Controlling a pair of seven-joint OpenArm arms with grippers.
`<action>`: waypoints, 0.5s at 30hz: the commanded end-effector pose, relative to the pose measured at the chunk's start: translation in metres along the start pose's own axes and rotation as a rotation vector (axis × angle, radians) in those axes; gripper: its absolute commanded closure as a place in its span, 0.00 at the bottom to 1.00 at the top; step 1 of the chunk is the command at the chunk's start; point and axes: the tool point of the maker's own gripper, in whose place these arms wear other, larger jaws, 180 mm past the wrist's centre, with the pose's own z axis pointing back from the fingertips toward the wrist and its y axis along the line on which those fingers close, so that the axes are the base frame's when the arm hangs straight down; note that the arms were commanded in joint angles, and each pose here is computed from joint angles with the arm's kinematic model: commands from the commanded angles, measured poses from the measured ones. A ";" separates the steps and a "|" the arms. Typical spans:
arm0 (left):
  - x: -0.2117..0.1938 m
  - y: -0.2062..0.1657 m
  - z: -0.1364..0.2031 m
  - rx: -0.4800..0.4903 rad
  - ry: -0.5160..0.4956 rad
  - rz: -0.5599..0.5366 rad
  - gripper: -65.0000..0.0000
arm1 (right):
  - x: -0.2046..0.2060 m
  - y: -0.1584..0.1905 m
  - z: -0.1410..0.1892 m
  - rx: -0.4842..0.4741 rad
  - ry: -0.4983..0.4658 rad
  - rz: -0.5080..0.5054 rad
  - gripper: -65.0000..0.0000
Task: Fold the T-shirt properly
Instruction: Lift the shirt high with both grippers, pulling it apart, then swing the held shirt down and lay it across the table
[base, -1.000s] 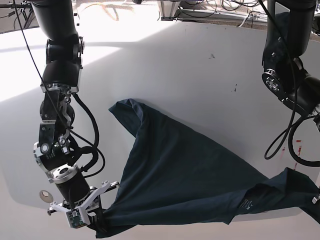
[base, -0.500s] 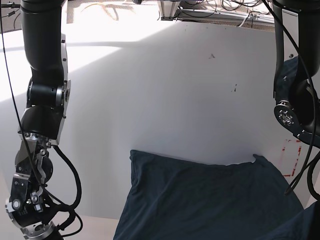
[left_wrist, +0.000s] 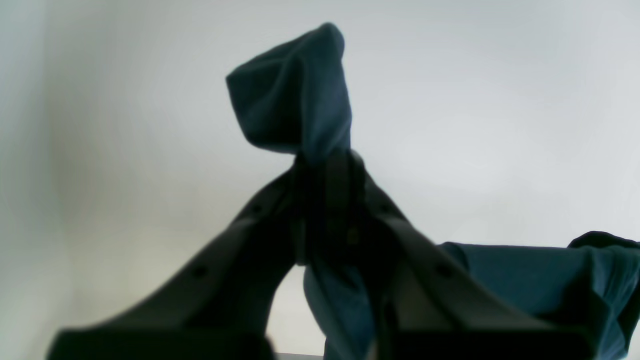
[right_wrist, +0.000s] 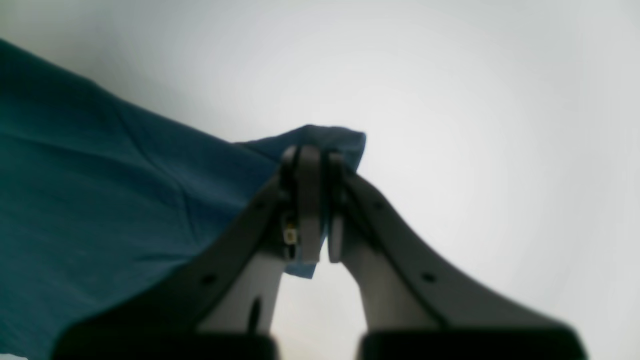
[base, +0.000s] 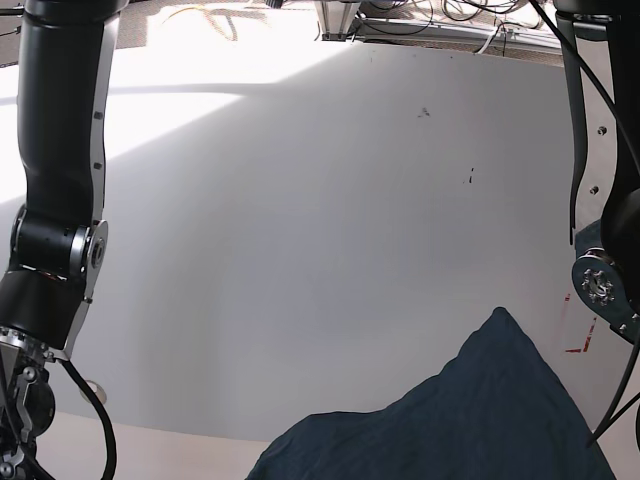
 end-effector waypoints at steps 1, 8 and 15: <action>0.023 0.000 0.000 -0.001 -0.056 0.006 1.00 | 0.023 -0.020 0.007 -0.045 -0.034 0.025 1.00; 0.010 0.004 0.003 0.012 -0.035 -0.010 1.00 | 0.000 -0.012 0.017 -0.037 0.013 0.040 1.00; -0.026 0.003 0.009 -0.013 0.013 -0.005 1.00 | -0.048 0.019 0.042 -0.002 0.084 0.082 1.00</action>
